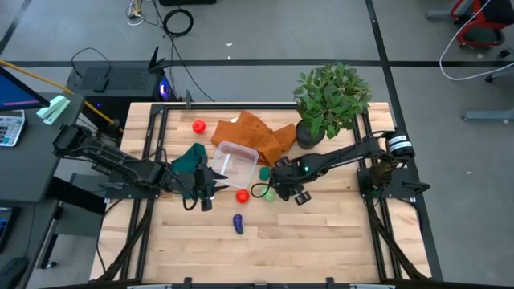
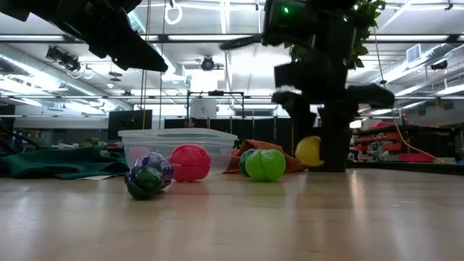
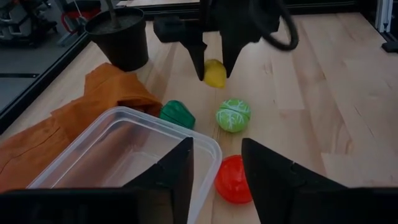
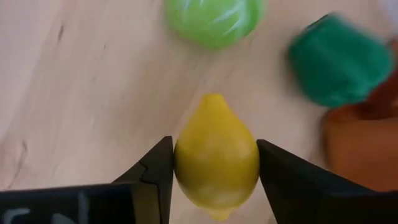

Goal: Pick and placing Produce into tupperware
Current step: Put the yellow lemon into the transparent bin

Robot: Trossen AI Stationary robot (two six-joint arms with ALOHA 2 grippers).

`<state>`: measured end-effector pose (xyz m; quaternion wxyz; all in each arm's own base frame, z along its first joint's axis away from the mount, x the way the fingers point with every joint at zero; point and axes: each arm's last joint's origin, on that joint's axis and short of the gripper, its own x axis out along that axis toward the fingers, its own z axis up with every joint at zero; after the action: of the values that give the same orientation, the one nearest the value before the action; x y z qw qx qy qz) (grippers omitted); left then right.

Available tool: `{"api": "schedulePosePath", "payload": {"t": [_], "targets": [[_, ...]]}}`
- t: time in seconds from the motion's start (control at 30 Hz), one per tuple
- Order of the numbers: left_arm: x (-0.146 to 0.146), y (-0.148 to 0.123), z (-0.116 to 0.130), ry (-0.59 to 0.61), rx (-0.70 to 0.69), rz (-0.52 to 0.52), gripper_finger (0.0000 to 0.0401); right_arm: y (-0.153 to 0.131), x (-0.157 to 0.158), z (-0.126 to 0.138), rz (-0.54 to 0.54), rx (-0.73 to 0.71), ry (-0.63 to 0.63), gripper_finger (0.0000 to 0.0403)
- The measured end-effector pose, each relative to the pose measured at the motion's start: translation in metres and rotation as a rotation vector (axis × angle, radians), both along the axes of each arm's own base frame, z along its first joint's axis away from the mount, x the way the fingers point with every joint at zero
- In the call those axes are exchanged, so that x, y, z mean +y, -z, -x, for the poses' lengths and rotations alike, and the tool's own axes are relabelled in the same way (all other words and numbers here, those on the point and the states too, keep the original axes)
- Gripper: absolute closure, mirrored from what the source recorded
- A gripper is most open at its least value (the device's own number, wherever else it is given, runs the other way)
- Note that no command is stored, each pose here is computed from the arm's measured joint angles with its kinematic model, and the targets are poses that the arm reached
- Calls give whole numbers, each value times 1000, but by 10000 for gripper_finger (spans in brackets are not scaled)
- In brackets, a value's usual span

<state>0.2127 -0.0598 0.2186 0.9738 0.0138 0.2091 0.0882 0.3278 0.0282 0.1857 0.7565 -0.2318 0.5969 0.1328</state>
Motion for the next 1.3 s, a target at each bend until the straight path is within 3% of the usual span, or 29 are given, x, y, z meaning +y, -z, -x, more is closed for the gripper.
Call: {"api": "schedulePosePath", "payload": {"t": [0.3, 0.6, 0.83, 1.3], "targets": [[0, 3, 2, 2, 34, -14, 256, -44, 9, -19, -3, -100, -43, 246], [1, 5, 3, 1, 58, -20, 249, -69, 13, -29, -4, -174, -74, 246], [3, 1, 5, -24, 40, -48, 255, -77, 12, -32, -3, -203, -81, 247], [11, -23, 33, -37, -19, -73, 260, -81, 2, -39, 16, -276, -86, 247]]}}
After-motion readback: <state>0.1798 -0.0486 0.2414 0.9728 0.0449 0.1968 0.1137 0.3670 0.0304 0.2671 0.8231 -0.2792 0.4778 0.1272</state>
